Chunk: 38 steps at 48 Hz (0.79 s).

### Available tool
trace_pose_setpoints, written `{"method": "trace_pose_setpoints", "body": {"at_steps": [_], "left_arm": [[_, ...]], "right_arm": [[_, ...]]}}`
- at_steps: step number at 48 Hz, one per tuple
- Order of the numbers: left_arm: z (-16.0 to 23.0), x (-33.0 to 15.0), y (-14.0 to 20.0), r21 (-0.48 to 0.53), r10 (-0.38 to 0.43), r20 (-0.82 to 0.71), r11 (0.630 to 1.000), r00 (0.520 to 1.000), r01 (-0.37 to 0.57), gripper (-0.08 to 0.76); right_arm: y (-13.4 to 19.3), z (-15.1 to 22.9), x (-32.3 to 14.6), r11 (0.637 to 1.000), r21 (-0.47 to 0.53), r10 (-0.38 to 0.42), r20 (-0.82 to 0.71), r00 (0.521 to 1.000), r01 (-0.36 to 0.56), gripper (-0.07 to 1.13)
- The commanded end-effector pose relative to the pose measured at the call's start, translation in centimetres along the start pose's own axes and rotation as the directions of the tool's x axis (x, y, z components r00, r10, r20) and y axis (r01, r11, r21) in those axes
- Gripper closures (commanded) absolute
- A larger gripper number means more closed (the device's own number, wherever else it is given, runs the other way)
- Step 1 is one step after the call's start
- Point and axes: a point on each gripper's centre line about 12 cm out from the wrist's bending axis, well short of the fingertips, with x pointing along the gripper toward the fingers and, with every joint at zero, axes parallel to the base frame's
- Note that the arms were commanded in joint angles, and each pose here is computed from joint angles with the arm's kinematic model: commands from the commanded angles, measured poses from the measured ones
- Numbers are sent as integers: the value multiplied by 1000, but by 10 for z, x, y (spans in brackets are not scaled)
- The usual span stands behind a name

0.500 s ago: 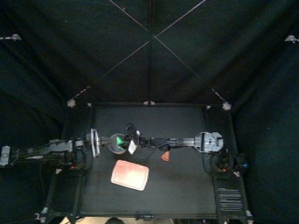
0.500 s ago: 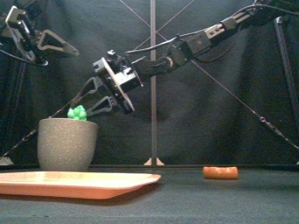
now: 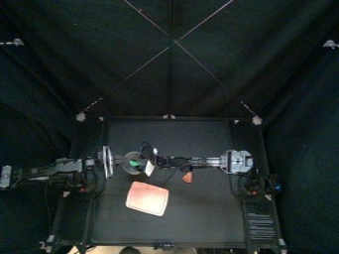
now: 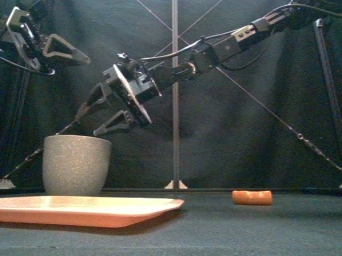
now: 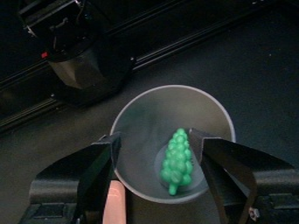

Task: Pick the green grapes then place it in the grey bowl
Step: Drop green grapes in the grey bowl and return to neutral

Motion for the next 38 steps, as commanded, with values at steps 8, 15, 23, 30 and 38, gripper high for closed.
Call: {"method": "trace_pose_setpoints", "body": {"at_steps": [8,15,23,30,38], "left_arm": [[5,0,0,-2,2,15,1000,1000,-2,546],[5,1,1,-2,3,12,1000,1000,-3,546],[5,1,0,-2,2,14,1000,1000,-2,546],[5,1,1,-2,3,14,1000,1000,-3,548],[2,1,1,-2,3,12,1000,1000,-3,548]], "right_arm": [[14,52,-46,996,-91,1,84,996,6,99],[15,53,-72,989,-149,2,81,997,10,100],[16,44,-104,982,-188,16,71,997,-2,99],[23,36,-135,976,-208,93,100,991,-71,100],[28,29,-168,962,-226,193,151,970,-156,100]]}}
